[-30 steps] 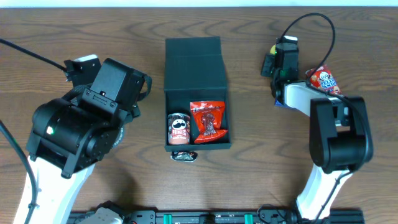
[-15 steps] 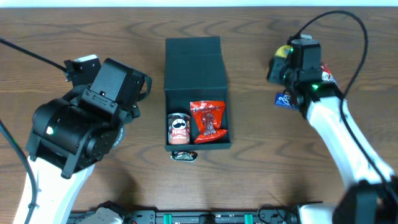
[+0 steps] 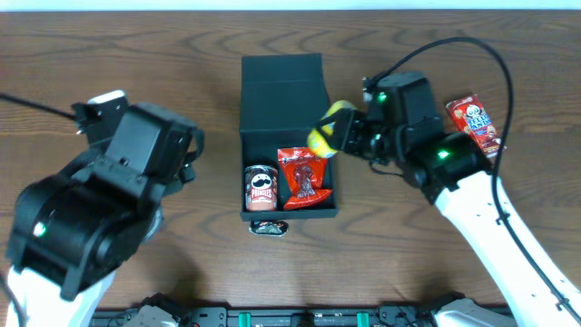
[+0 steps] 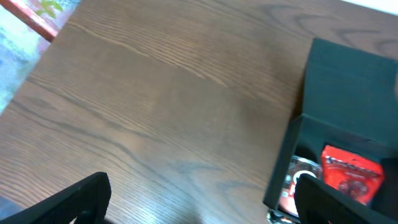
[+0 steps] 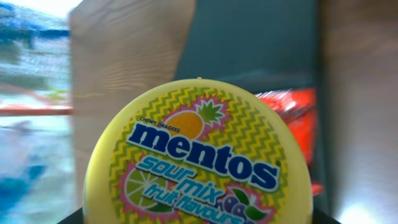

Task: Pack container
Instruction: 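Carry the Mentos tube into the box behind the Pringles can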

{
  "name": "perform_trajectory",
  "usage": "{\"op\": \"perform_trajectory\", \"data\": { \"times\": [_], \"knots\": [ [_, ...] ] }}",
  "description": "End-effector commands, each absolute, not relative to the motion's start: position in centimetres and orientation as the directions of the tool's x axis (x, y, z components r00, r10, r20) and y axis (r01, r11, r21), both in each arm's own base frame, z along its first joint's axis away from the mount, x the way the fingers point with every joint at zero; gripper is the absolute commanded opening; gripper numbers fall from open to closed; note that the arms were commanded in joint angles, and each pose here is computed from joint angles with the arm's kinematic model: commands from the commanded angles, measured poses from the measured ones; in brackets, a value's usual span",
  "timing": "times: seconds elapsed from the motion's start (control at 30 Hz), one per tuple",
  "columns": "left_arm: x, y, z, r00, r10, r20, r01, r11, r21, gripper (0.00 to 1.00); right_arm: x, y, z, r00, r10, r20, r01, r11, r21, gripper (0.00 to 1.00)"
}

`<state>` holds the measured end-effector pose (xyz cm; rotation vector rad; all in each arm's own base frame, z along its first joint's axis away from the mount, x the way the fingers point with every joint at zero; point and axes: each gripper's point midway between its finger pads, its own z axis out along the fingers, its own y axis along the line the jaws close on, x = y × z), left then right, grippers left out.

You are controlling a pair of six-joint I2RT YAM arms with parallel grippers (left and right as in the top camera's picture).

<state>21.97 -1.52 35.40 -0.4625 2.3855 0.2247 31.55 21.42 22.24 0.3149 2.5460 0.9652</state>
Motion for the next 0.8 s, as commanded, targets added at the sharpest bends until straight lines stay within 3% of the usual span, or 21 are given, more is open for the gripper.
{"op": "perform_trajectory", "data": {
  "times": [0.0, 0.17, 0.33, 0.47, 0.6, 0.77],
  "knots": [
    [21.3, -1.6, 35.5, -0.698, -0.295, -0.652, -0.386, 0.923, -0.005, 0.95, 30.5, 24.1, 24.7, -0.883, 0.458, -0.107, 0.213, 0.592, 0.777, 0.01],
    [20.8, -1.9, 35.1, -0.718, -0.296, -0.63, -0.372, 0.928, -0.012, 0.95, 29.2, 27.8, 26.4, -0.88, 0.474, -0.015, 0.251, 0.492, 0.833, 0.01],
    [20.4, -2.1, 34.7, -0.74, -0.293, -0.605, -0.362, 0.932, -0.009, 0.95, 28.9, 29.5, 26.8, -0.719, 0.657, 0.228, 0.515, 0.283, 0.809, 0.02],
    [20.2, -2.4, 34.5, -0.751, -0.295, -0.591, -0.352, 0.936, -0.021, 0.95, 30.0, 28.6, 26.7, -0.602, 0.76, 0.245, 0.572, 0.196, 0.797, 0.02],
    [20.2, -2.5, 34.5, -0.753, -0.296, -0.588, -0.35, 0.937, -0.023, 0.95, 31.3, 27.4, 26.7, -0.543, 0.818, 0.193, 0.555, 0.177, 0.812, 0.02],
    [20.2, -2.5, 34.5, -0.756, -0.288, -0.589, -0.344, 0.939, -0.018, 0.95, 31.4, 27.6, 27.0, -0.541, 0.819, 0.189, 0.544, 0.17, 0.822, 0.02]
  ]
}}
